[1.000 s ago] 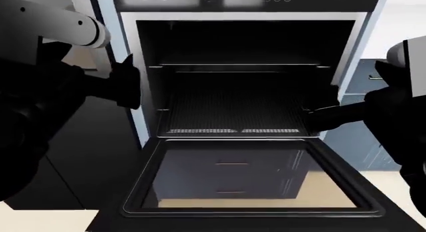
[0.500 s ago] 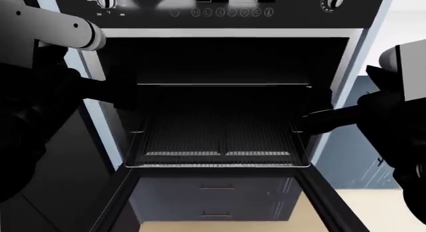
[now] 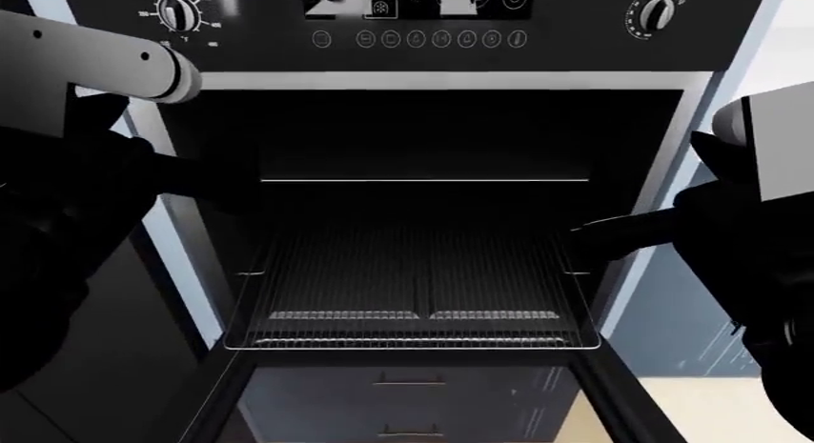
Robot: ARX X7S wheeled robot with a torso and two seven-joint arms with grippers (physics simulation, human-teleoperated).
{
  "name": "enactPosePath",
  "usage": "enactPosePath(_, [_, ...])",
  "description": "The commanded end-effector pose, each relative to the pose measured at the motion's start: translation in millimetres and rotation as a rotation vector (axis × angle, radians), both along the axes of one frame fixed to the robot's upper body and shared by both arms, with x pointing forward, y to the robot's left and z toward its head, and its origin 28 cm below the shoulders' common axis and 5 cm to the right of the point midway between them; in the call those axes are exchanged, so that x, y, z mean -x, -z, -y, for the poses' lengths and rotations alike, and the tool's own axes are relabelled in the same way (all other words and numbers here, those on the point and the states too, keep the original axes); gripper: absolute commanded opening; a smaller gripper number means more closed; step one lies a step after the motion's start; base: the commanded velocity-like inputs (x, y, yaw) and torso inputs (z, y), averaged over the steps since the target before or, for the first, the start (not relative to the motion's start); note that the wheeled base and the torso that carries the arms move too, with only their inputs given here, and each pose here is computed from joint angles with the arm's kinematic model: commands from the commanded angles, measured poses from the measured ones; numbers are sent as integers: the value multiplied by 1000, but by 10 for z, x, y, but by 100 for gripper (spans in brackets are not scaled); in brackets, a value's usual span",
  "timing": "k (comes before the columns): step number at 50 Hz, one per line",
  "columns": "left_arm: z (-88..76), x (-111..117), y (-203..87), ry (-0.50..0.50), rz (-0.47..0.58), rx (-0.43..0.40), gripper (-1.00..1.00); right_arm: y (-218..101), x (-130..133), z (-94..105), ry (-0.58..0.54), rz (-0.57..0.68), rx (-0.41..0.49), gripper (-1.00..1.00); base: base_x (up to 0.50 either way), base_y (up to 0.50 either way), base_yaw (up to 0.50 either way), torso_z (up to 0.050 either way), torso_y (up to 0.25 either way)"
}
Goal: Fully slide the bottom oven rack out.
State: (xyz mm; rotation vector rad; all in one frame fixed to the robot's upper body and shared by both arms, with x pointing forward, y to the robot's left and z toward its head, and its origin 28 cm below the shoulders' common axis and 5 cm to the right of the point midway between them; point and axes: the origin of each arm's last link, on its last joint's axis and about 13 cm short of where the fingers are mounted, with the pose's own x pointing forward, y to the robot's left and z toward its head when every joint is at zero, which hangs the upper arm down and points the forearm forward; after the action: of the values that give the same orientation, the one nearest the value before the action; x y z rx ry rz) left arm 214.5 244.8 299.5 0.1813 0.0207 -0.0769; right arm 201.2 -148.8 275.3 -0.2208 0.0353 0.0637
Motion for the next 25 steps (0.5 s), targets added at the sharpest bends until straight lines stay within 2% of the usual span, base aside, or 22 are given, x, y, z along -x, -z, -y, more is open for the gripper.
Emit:
enactPosePath(1, [-6,17,33,-6,-12,0,100,42,-24,-12,-7,-14,2,100,145,0,0,0,0])
enactPosePath(25, [11,5,46,3,-18,5,100,90,-30,-4,5,-28,-2,100,180,0,0,0,0])
